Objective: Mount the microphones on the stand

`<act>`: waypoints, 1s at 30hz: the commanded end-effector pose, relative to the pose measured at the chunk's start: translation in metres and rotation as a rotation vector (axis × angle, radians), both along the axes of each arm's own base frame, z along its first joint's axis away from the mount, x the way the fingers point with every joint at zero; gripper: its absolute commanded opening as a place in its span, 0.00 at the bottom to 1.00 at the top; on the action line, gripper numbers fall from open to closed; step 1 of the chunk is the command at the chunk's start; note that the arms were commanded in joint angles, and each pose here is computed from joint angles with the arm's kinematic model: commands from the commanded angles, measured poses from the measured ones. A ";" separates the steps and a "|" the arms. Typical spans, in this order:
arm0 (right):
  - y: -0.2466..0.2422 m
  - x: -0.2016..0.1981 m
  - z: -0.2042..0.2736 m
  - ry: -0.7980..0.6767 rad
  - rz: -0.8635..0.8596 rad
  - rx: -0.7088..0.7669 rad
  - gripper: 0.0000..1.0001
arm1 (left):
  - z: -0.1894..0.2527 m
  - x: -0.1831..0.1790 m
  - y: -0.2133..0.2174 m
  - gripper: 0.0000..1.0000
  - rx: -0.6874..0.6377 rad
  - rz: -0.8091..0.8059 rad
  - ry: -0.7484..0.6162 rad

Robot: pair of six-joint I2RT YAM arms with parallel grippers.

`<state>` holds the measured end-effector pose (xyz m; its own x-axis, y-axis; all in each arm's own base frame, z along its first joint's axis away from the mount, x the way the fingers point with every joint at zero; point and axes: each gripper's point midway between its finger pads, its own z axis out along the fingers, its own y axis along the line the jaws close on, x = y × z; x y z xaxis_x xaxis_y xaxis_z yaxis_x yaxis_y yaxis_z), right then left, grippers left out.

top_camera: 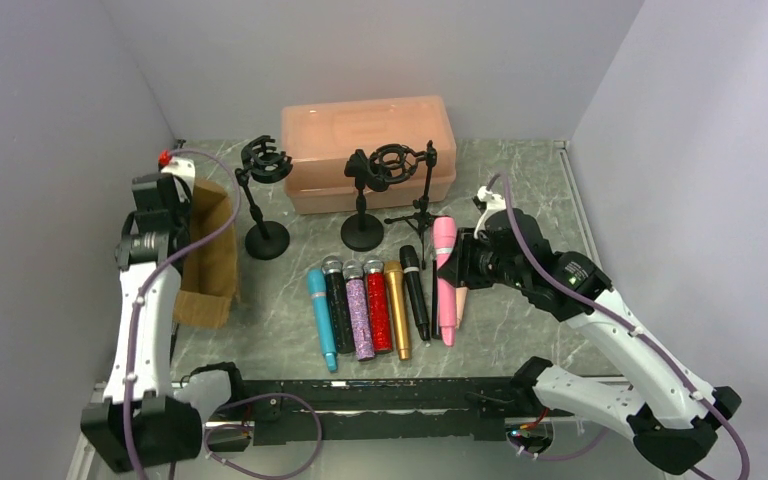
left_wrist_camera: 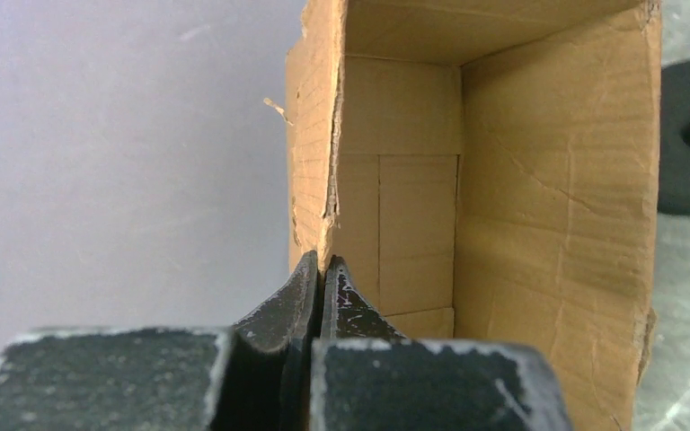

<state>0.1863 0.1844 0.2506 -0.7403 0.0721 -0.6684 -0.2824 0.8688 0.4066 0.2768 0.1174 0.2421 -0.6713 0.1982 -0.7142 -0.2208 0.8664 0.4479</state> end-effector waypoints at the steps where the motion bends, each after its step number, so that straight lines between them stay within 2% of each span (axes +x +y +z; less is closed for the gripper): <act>1: -0.032 0.000 -0.021 0.038 -0.132 -0.113 0.09 | 0.047 0.044 0.023 0.00 0.026 0.008 -0.139; 5: -0.064 0.009 -0.052 0.111 -0.268 -0.241 0.08 | 0.050 0.079 0.034 0.00 0.002 -0.013 -0.184; 12: -0.081 0.032 -0.089 0.170 -0.356 -0.280 0.06 | 0.041 0.136 0.063 0.00 -0.047 -0.015 -0.229; 17: -0.104 0.058 -0.110 0.188 -0.441 -0.333 0.06 | 0.020 0.169 0.075 0.00 -0.123 -0.007 -0.184; 26: -0.138 0.093 -0.149 0.224 -0.543 -0.474 0.04 | -0.018 0.208 0.085 0.01 -0.171 -0.005 -0.140; 28: -0.147 0.097 -0.160 0.245 -0.563 -0.514 0.04 | -0.024 0.215 0.086 0.14 -0.170 -0.020 -0.128; 29: -0.150 0.099 -0.165 0.257 -0.573 -0.527 0.04 | -0.027 0.218 0.087 0.26 -0.166 -0.030 -0.120; 30: -0.152 0.101 -0.169 0.268 -0.582 -0.535 0.04 | -0.029 0.221 0.087 0.43 -0.167 -0.044 -0.110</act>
<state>0.2662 0.0494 0.0877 -0.8496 0.2181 -0.4803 0.2775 0.9591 -0.0553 0.4755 0.2038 0.1933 -0.6402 0.0722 -0.7648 -0.2384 0.9278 0.2871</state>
